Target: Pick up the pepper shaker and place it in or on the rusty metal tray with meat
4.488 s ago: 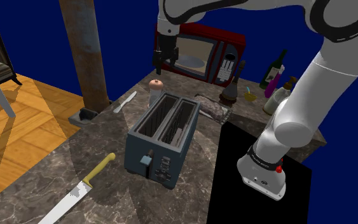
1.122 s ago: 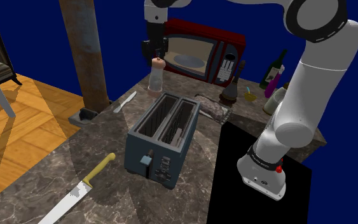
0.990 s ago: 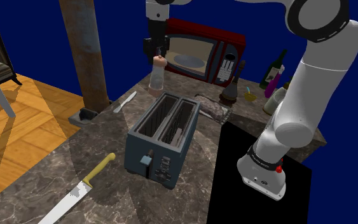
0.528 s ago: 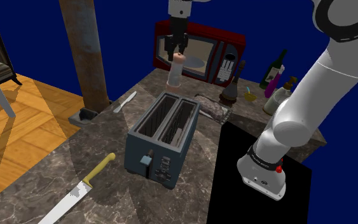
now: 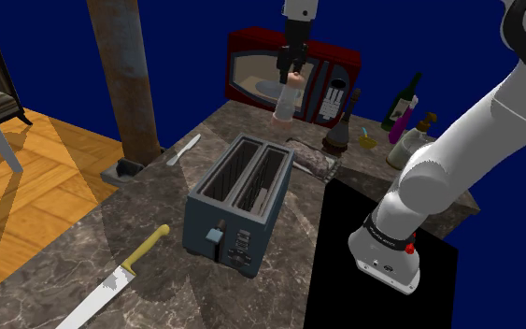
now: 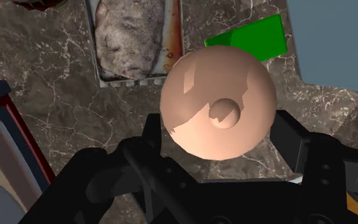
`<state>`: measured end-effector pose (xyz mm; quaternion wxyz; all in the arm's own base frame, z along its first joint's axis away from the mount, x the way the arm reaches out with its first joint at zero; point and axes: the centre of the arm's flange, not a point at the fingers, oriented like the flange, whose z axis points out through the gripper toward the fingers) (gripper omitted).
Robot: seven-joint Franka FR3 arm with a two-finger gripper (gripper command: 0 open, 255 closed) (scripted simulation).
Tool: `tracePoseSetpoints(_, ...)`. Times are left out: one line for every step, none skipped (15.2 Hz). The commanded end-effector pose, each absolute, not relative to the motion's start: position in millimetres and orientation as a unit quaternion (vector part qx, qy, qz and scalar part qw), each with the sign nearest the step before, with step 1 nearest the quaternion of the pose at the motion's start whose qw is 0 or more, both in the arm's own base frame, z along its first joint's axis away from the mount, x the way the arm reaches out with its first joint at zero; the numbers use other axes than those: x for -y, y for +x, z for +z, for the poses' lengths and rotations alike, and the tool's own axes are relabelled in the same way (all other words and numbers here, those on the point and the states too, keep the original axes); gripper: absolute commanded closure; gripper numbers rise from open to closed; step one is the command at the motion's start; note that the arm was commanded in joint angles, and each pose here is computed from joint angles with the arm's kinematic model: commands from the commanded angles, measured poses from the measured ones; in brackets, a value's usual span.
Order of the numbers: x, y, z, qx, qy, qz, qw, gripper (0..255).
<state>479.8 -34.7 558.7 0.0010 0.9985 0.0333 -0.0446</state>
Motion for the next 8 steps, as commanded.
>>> tracePoseSetpoints(57, 463, 562, -0.034, 0.998, -0.045, 0.001, 255)
tracePoseSetpoints(68, 456, 565, -0.034, 0.998, -0.045, 0.001, 255)
tracePoseSetpoints(78, 448, 568, -0.034, 0.998, -0.045, 0.001, 255)
tracePoseSetpoints(89, 441, 571, -0.034, 0.998, -0.045, 0.001, 255)
tracePoseSetpoints(99, 433, 573, -0.034, 0.998, -0.045, 0.001, 255)
tracePoseSetpoints(110, 426, 576, -0.034, 0.998, -0.045, 0.001, 255)
tracePoseSetpoints(120, 418, 579, -0.034, 0.998, -0.045, 0.001, 255)
tracePoseSetpoints(131, 411, 581, -0.034, 0.998, -0.045, 0.001, 255)
